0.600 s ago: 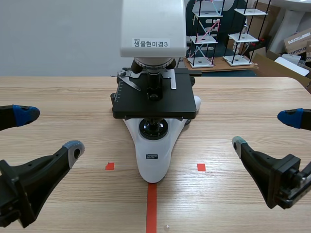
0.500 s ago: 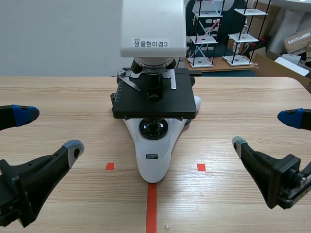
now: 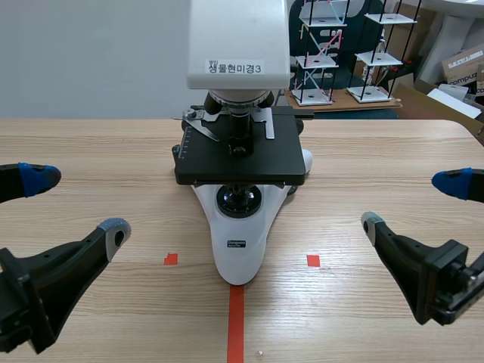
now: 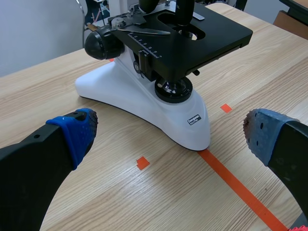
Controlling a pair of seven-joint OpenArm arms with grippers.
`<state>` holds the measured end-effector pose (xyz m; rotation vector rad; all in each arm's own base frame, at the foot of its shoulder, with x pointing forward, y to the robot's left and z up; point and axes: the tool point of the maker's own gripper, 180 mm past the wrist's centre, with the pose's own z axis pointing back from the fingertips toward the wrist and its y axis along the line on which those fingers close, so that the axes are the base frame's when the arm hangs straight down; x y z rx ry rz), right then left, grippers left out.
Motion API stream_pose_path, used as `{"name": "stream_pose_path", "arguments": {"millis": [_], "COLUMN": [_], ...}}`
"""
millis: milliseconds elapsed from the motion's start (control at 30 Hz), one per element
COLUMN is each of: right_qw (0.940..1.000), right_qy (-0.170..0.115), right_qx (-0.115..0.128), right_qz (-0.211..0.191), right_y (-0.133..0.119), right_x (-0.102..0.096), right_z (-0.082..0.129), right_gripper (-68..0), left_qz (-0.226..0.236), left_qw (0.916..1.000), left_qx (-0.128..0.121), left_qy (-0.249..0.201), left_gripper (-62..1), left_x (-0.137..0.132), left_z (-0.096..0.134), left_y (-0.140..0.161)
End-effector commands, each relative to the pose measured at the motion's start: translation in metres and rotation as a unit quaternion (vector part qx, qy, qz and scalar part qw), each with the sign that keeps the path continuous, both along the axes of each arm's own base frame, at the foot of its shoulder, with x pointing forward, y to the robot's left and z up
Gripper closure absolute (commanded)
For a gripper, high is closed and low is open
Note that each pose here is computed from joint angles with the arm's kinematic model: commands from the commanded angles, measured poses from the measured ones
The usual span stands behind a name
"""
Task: Point at the revolving nosepiece
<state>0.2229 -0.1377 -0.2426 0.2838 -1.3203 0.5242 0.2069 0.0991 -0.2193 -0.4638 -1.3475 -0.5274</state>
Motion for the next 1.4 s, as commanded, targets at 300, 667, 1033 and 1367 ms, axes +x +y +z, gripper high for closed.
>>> {"name": "stream_pose_path", "arguments": {"millis": [300, 667, 1033, 1367], "right_qw": [0.9998, 0.9998, 0.9998, 0.9979], "right_qy": [-0.017, -0.017, -0.017, -0.05], "right_qx": [0.003, 0.003, 0.003, -0.014], "right_qz": [0.003, 0.003, 0.003, -0.039], "right_y": [0.001, 0.001, 0.001, -0.016], "right_x": [0.003, 0.003, 0.003, 0.013], "right_z": [0.01, 0.01, 0.01, 0.019], "right_gripper": [-60.8, -60.8, -60.3, -0.4], "left_qz": [-0.005, -0.005, -0.005, -0.005], "left_qw": [0.9999, 0.9999, 0.9999, 0.9999], "left_qx": [-0.012, -0.012, -0.013, -0.012], "left_qy": [-0.009, -0.009, -0.011, -0.011], "left_gripper": [-62.3, -62.3, -62.3, -62.3], "left_x": [0.0, 0.0, 0.0, 0.0], "left_z": [0.006, 0.007, 0.007, 0.007], "left_y": [-0.004, -0.004, -0.004, -0.004]}}
